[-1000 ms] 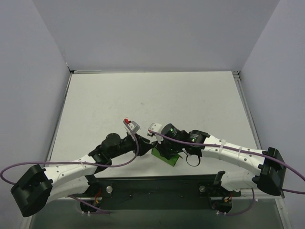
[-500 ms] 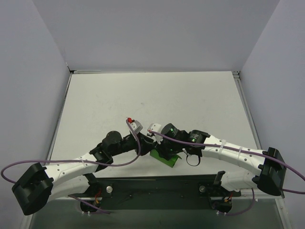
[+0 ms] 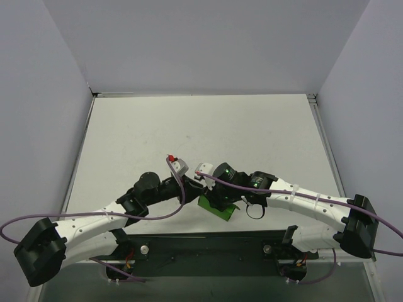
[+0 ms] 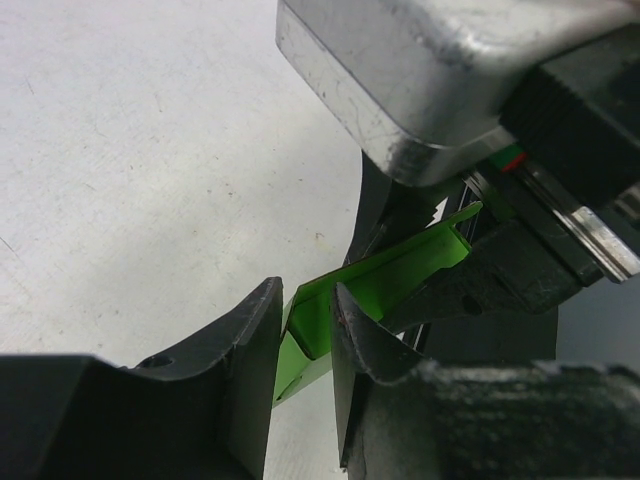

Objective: Fold the paper box

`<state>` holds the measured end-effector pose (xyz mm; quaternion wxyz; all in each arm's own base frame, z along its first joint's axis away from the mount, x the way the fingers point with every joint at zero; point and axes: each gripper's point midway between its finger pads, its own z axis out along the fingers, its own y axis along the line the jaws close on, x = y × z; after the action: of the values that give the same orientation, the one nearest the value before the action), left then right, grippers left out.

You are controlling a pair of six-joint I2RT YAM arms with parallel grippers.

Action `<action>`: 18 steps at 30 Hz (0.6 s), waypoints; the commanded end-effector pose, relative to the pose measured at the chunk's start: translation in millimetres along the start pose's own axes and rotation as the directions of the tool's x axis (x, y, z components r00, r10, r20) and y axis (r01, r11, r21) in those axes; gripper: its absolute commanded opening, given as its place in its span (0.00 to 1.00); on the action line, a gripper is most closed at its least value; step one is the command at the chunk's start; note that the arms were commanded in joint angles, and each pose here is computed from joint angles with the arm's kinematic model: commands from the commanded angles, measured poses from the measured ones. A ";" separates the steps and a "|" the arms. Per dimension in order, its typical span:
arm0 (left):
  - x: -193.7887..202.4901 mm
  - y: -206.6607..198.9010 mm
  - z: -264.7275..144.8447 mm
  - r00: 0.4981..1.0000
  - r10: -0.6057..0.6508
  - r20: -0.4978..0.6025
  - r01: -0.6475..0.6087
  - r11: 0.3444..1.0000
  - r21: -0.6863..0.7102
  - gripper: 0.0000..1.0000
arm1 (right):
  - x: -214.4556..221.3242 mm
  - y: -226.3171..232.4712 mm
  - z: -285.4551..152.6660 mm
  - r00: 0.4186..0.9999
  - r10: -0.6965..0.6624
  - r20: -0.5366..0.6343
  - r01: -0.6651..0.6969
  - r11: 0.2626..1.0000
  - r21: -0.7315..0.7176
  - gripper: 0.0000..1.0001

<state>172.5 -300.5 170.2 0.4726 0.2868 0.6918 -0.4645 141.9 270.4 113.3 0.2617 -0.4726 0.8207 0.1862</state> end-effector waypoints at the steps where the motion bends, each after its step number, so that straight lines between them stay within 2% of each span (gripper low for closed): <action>1: -20.3 -3.1 -2.1 0.998 0.038 0.046 -0.038 0.999 -0.001 0.36 | -11.6 1.7 -8.9 0.999 0.002 0.049 -0.002 1.000 -0.009 0.02; 13: -17.1 -1.6 -1.4 0.999 0.037 0.034 -0.037 0.999 -0.005 0.29 | -13.5 2.2 -11.0 0.998 0.003 0.058 -0.003 1.000 -0.011 0.02; 18: -18.4 -1.4 -1.1 0.998 0.039 0.039 -0.038 0.999 -0.008 0.19 | -12.9 2.0 -10.6 0.998 0.006 0.055 -0.006 1.000 -0.009 0.02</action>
<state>171.6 -296.7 168.9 0.4737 0.2907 0.6949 -0.4564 141.2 270.6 115.0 0.2630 -0.4725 0.8196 0.1891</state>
